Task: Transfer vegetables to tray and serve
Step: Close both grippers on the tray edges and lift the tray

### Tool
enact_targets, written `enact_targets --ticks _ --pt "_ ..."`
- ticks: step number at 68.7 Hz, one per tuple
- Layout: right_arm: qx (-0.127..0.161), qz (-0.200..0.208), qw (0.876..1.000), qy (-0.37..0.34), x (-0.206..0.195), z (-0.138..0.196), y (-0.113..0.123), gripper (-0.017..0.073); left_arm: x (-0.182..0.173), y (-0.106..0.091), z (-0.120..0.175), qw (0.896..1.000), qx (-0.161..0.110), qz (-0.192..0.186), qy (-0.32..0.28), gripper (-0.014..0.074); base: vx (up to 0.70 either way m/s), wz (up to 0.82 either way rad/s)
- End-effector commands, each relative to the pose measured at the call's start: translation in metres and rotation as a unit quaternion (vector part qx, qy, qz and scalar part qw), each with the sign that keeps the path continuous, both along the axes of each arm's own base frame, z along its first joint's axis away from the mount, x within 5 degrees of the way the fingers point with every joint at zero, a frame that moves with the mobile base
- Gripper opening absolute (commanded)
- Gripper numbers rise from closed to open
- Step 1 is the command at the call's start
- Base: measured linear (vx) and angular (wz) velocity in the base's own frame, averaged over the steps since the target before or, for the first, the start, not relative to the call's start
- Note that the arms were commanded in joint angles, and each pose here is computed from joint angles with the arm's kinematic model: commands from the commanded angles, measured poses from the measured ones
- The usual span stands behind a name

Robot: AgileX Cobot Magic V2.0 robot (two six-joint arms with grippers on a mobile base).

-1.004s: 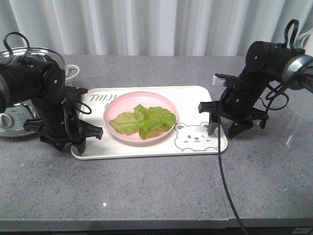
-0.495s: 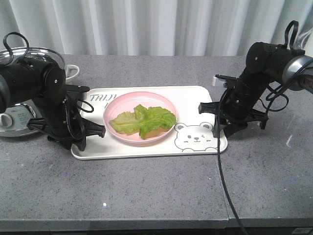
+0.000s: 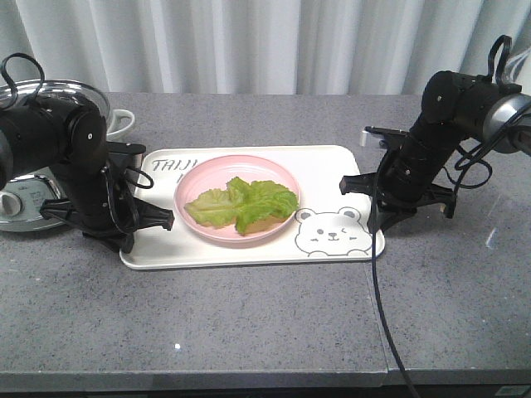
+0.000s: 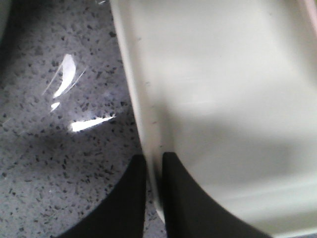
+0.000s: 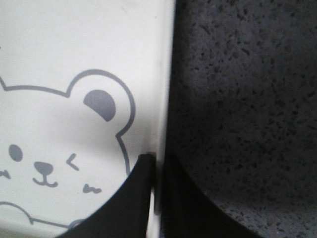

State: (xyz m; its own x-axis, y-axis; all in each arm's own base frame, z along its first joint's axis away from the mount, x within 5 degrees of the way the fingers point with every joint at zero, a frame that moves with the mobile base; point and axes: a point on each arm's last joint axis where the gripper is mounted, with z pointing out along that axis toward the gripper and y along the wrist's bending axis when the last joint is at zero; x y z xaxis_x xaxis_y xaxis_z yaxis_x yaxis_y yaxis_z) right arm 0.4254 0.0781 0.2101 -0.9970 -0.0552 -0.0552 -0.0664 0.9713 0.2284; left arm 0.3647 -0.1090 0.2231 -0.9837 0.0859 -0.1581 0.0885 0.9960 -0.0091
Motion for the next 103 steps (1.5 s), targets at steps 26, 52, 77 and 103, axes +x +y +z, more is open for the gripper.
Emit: enact_targets --ticks 26,52,77,103 --pt "0.044 0.026 0.998 -0.026 -0.007 0.031 0.009 -0.0004 -0.001 -0.008 0.024 0.998 -0.042 -0.024 -0.048 -0.0008 0.00 0.00" --pt "0.044 0.030 0.997 -0.062 -0.011 0.051 0.007 -0.0004 -0.001 -0.011 0.025 0.997 -0.059 -0.019 -0.049 -0.0008 0.00 0.00" --pt "0.044 0.033 0.997 -0.050 -0.013 0.052 0.007 -0.0004 -0.004 -0.010 0.042 0.994 -0.070 -0.022 -0.081 -0.0008 0.00 0.00" --pt "0.046 0.035 0.997 -0.051 -0.017 0.058 0.007 -0.0004 -0.008 -0.011 0.060 0.990 -0.087 -0.024 -0.106 -0.0008 0.00 0.00"
